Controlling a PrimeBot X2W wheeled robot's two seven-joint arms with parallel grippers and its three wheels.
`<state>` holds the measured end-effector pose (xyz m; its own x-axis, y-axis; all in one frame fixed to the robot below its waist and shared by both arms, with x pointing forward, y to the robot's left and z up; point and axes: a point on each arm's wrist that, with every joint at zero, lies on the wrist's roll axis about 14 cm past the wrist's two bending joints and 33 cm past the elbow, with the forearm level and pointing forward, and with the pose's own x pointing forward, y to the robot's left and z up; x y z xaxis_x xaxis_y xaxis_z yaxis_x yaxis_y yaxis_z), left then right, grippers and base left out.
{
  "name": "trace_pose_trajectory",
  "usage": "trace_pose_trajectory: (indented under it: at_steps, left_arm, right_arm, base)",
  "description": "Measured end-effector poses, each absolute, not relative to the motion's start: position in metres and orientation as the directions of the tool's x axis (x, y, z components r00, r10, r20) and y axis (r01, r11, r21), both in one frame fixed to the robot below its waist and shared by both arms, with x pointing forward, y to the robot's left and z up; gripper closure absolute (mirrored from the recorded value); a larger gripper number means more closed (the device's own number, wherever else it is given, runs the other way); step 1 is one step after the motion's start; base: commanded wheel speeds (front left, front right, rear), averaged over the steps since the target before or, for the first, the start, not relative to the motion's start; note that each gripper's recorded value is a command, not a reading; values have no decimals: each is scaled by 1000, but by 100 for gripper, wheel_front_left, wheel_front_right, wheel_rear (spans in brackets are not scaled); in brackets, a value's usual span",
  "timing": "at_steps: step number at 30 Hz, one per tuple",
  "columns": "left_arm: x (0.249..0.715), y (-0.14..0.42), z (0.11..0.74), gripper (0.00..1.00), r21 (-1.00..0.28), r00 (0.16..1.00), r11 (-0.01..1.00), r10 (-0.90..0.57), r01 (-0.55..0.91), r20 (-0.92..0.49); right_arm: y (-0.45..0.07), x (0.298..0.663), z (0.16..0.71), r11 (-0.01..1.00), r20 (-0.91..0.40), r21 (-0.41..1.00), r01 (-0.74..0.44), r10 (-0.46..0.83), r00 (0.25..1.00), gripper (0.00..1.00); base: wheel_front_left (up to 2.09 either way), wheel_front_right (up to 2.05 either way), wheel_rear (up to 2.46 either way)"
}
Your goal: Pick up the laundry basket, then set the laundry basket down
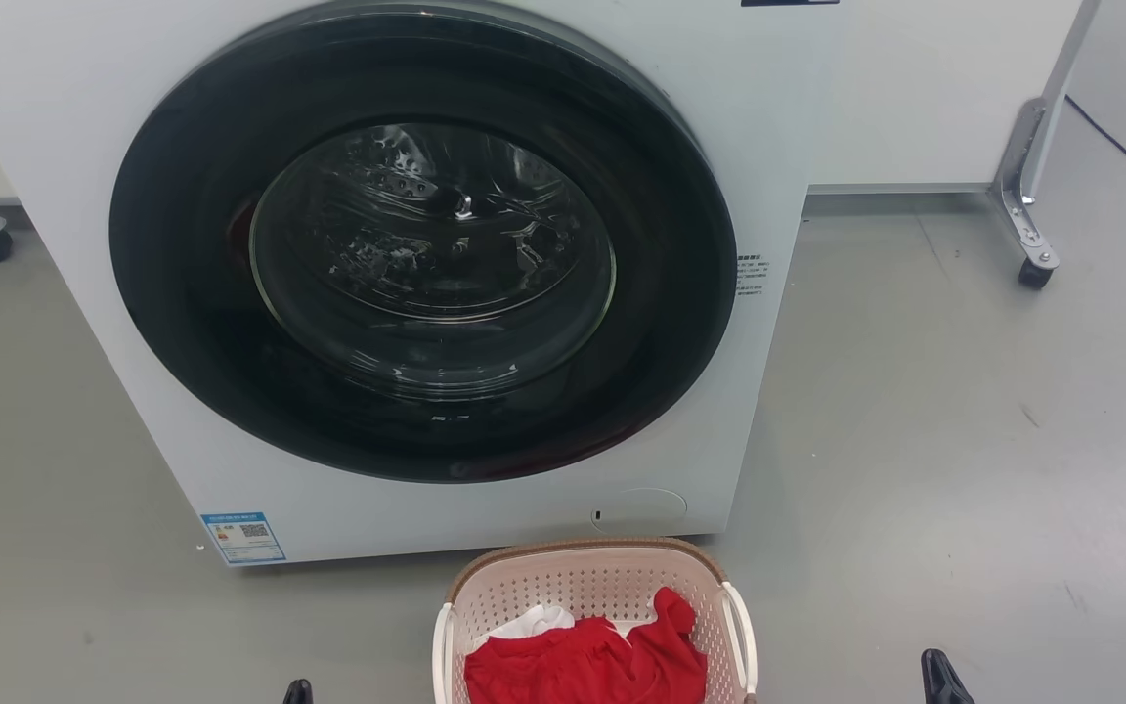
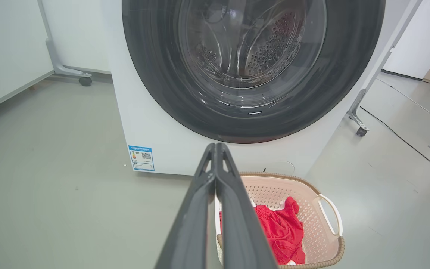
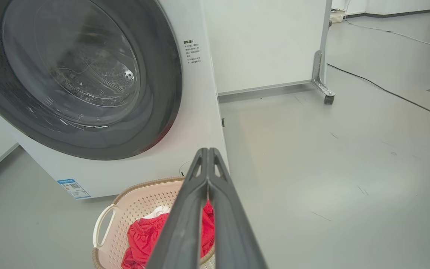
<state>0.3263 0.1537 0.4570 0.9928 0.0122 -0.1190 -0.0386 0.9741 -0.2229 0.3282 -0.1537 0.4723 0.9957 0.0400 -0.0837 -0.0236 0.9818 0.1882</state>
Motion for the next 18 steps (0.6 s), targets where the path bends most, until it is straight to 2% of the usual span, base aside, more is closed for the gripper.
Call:
trace_pose_trajectory:
  at_steps: [18]
  left_arm:
    - [333, 166, 446, 100, -469, 979, 874, 32, -125, -203]
  right_arm:
    - [-169, 340, 465, 890, -151, 451, 67, 2, 989, 100]
  base:
    - [0, 0, 0]
